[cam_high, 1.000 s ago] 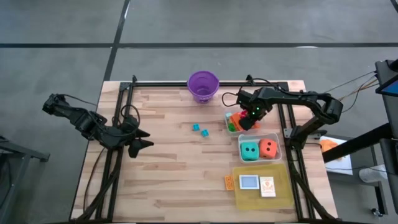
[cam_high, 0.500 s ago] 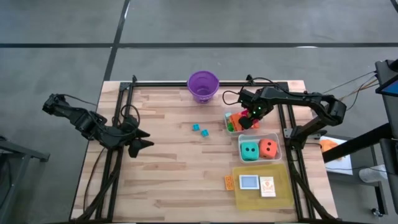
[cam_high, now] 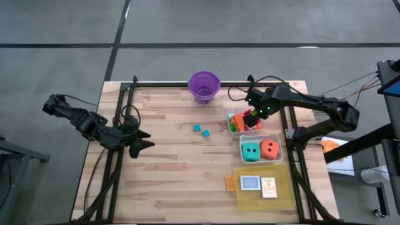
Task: Pick & Place Toys
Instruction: Put the blue game piece into the transparent bin
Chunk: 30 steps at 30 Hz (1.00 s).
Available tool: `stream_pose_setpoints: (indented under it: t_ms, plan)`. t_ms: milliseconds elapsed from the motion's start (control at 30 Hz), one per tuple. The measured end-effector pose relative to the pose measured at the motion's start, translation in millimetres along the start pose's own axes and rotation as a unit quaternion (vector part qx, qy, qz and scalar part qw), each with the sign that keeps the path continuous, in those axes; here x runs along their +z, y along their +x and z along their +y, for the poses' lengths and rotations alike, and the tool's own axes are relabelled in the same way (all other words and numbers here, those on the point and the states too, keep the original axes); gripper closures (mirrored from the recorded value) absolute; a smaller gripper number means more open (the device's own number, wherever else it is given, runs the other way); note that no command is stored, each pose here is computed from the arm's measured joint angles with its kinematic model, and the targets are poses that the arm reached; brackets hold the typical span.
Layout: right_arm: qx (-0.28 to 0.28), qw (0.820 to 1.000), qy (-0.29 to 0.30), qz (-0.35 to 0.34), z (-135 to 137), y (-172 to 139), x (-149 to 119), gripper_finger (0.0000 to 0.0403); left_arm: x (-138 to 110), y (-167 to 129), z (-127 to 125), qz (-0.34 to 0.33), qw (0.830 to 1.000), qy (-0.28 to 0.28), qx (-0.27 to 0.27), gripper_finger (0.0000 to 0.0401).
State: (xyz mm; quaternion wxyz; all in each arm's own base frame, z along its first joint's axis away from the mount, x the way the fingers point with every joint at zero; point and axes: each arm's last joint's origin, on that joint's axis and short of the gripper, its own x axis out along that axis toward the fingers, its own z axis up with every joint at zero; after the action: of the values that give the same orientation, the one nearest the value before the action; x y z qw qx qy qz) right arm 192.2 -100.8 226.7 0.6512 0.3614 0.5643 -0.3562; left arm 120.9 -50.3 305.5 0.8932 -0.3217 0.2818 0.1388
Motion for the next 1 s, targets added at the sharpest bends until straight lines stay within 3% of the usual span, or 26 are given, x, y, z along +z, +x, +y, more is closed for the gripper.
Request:
stream_pose_setpoints:
  t_ms: [233, 433, 700, 1000]
  plan:
    - [0.053, 0.997, -0.01, -0.049, 34.5, -35.4, -3.6, 0.0061, 0.2, 0.1, 0.2, -0.001, 1.0, -0.001, 0.001, 0.0131]
    - [0.073, 0.995, -0.028, -0.061, 70.3, -47.6, 10.2, 0.0061, 0.2, 0.1, 0.2, -0.001, 1.0, 0.0, 0.001, 0.0131]
    - [0.078, 0.993, -0.071, -0.056, 135.0, -38.3, 39.6, 0.0061, 1.8, -1.6, -8.6, -0.017, 0.997, 0.067, -0.04, 0.0131]
    - [0.067, 0.993, -0.092, -0.038, 194.4, -12.1, 65.2, 0.0061, -0.8, -1.6, -7.9, 0.008, 0.996, 0.073, -0.048, 0.0131]
